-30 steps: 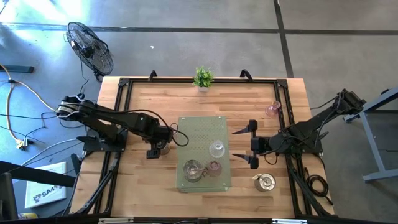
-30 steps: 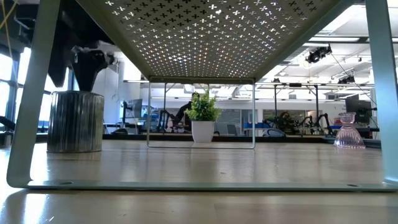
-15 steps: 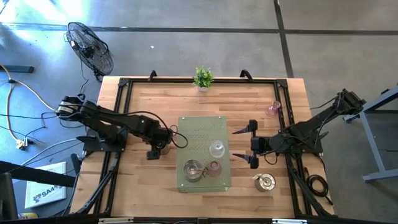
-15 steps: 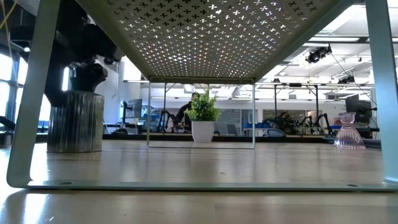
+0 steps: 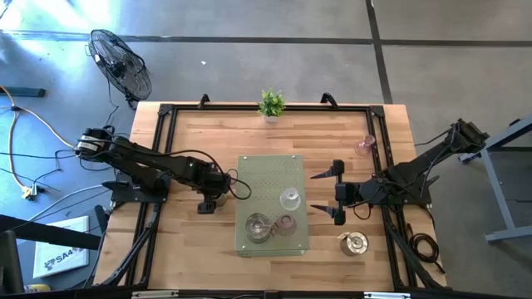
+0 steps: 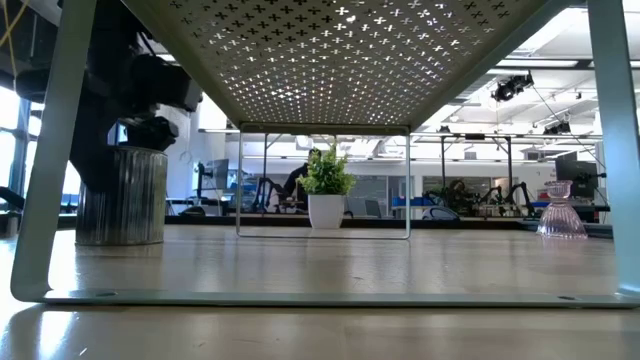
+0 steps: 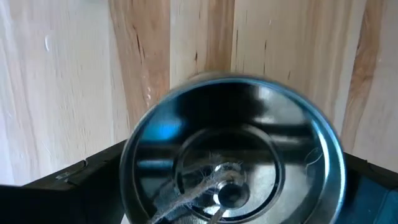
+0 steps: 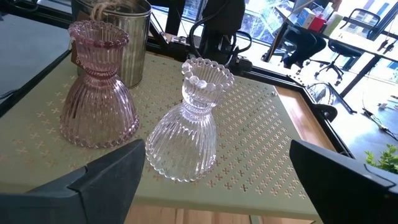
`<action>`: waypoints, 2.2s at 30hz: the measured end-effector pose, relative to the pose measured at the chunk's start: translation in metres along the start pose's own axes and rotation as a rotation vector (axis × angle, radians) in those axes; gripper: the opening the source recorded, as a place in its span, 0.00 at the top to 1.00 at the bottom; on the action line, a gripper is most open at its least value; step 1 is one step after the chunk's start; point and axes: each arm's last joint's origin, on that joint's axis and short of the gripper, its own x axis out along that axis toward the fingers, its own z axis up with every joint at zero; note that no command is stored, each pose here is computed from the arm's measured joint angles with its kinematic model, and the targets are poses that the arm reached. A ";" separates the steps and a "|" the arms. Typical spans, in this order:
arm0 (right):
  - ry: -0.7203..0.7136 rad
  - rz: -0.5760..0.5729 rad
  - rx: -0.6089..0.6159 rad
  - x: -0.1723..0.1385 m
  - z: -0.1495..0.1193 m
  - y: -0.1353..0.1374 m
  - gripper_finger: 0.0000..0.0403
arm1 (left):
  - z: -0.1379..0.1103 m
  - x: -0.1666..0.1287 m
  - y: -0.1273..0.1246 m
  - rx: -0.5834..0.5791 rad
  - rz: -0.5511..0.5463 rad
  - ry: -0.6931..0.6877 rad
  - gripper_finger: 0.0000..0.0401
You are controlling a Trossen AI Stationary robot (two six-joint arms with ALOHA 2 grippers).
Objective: Pick & Place candle stick holders
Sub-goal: Put the left green scented candle on the shelf aligned with the transparent candle holder
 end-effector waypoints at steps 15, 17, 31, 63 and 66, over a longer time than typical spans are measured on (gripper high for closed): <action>0.000 0.001 -0.002 0.000 0.000 0.000 0.02 | 0.003 0.001 -0.001 -0.015 -0.032 -0.031 0.00; 0.000 0.000 -0.002 0.000 0.000 0.000 0.02 | 0.002 0.001 -0.002 -0.015 -0.045 -0.025 0.00; 0.001 0.001 -0.002 0.000 0.000 0.000 0.02 | 0.003 0.001 -0.002 -0.008 -0.054 -0.033 0.00; 0.002 -0.029 -0.006 0.000 0.000 -0.001 0.02 | -0.009 0.027 -0.002 -0.032 -0.100 -0.073 0.12; 0.004 -0.048 -0.006 0.000 0.000 -0.001 0.02 | -0.008 0.027 -0.002 -0.025 -0.101 -0.082 0.12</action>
